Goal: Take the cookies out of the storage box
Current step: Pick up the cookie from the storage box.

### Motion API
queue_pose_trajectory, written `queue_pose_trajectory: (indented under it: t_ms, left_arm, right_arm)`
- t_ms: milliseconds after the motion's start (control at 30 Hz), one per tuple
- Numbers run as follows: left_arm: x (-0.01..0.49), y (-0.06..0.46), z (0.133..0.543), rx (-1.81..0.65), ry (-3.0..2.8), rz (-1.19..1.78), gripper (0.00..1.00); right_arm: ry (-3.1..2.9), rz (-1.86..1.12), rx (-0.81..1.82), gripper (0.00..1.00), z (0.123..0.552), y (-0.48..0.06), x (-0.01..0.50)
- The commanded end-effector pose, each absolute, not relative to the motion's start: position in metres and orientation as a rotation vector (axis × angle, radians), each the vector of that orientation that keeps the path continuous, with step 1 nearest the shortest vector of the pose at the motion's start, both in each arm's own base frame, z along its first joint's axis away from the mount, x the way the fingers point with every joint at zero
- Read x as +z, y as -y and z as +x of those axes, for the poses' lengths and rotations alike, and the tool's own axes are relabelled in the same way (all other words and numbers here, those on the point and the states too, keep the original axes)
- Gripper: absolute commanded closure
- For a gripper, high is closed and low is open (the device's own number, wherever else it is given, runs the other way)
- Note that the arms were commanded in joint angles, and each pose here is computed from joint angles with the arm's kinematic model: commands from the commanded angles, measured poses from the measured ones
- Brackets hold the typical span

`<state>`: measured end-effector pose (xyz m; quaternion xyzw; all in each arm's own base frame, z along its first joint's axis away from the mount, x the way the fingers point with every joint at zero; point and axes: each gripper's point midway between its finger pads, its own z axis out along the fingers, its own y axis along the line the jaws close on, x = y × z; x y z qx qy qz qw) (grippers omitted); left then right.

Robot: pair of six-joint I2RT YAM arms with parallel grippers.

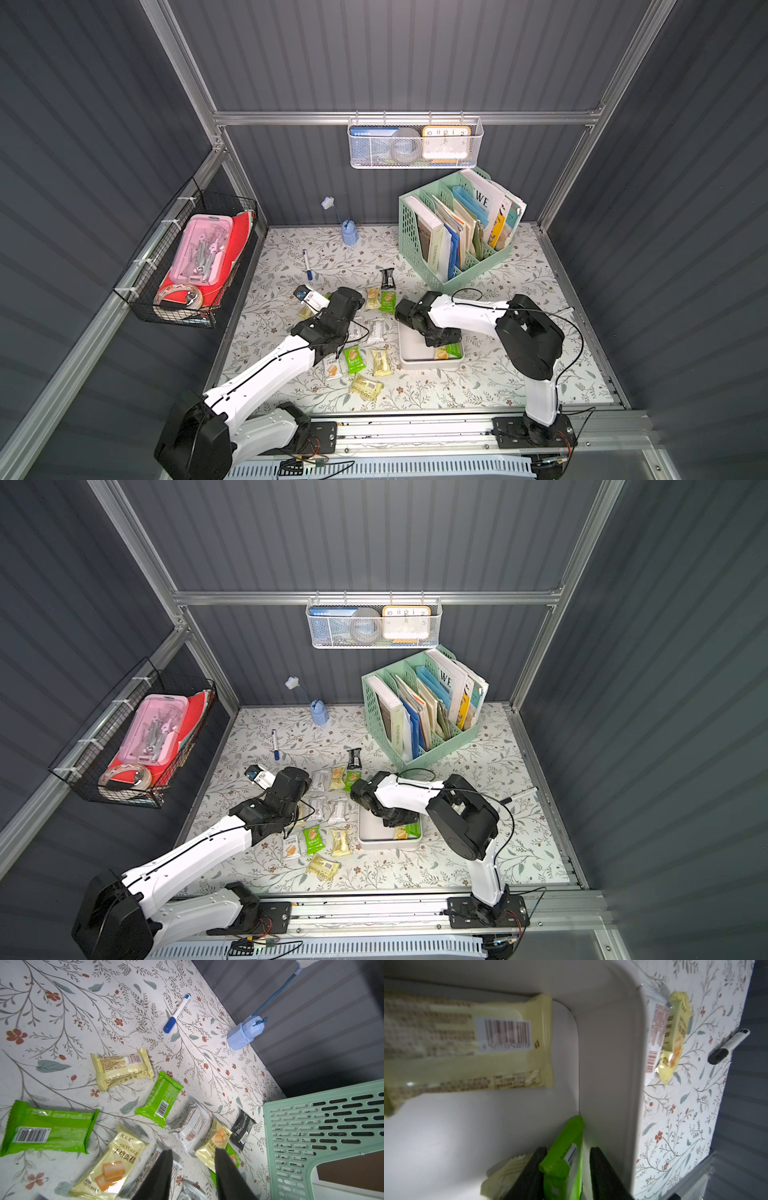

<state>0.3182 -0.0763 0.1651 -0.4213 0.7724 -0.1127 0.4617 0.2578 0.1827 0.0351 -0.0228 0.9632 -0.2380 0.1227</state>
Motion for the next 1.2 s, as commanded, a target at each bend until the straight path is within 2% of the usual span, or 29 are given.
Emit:
queue_pose_trajectory:
  t_ms: [0,167,633,967,1167]
  left_arm:
    - [0.163,0.068,0.315,-0.218,-1.899,-1.045,0.61]
    - [0.165,0.069,0.317,-0.211,-1.907,-1.028,0.61]
    - [0.169,0.069,0.316,-0.214,-1.907,-1.022,0.61]
    - [0.172,0.083,0.326,-0.214,-1.973,-0.944,0.59]
    - [0.170,0.107,0.342,-0.261,-2.053,-0.833,0.57]
  right_arm:
    - [-2.798,-0.084,-0.779,0.66,0.254,-0.174,0.034]
    - [-2.796,-0.087,-0.783,0.74,0.252,-0.173,0.033]
    - [-2.773,-0.098,-0.690,0.80,0.255,-0.184,0.050]
    - [-2.746,-0.115,-0.284,0.85,0.263,-0.221,0.081]
    - [-2.684,-0.114,-0.135,0.86,0.267,-0.224,0.115]
